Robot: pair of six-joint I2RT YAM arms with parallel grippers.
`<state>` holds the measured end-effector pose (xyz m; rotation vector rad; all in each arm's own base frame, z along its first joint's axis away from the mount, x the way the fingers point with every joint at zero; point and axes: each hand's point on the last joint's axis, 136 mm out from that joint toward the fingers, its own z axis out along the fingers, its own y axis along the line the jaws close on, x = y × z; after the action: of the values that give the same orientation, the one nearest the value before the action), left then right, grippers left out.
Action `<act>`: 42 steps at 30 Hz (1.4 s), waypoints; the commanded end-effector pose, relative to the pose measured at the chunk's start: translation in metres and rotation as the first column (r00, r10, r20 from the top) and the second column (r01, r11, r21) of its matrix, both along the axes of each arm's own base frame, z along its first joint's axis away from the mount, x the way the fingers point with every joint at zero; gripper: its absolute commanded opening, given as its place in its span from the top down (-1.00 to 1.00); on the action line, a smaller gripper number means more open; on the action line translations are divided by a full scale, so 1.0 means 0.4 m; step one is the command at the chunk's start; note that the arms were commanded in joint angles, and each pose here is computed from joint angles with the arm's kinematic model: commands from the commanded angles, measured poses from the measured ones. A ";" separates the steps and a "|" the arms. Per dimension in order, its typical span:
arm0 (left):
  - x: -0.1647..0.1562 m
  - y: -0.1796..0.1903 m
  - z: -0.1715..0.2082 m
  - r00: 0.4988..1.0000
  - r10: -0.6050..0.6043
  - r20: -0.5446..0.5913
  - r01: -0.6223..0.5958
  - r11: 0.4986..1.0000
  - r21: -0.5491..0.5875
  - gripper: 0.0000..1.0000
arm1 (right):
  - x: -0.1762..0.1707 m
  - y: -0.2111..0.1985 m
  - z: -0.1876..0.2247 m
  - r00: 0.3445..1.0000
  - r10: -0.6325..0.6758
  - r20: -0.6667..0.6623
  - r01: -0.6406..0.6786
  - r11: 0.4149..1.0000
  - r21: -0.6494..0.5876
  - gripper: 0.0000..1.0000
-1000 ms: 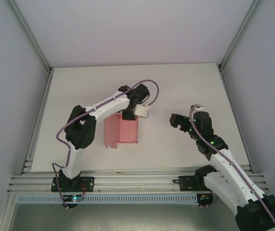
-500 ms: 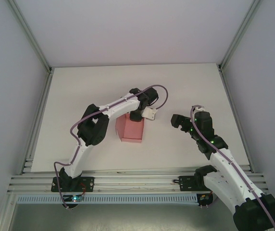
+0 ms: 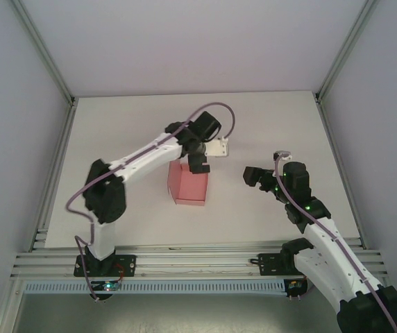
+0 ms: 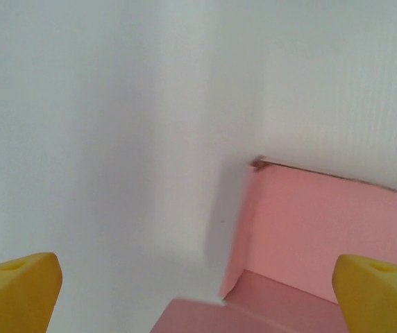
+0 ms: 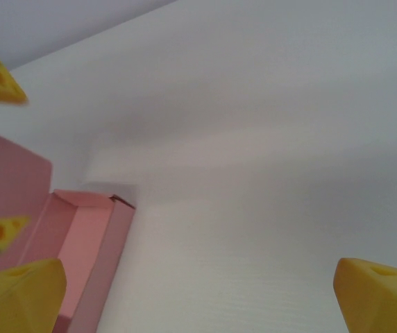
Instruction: Assemble paper box
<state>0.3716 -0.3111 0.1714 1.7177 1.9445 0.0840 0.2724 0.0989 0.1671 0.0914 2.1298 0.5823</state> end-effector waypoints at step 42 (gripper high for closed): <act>-0.289 0.487 0.131 0.444 0.763 -0.470 -0.764 0.048 -0.644 -1.00 | 0.191 0.361 -0.351 0.901 0.143 -0.411 -0.318 0.860 -0.399 0.69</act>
<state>0.2560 -0.1177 0.2204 -0.0893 2.1591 -0.3901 0.3521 0.2617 0.0233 -0.5728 2.5932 0.2643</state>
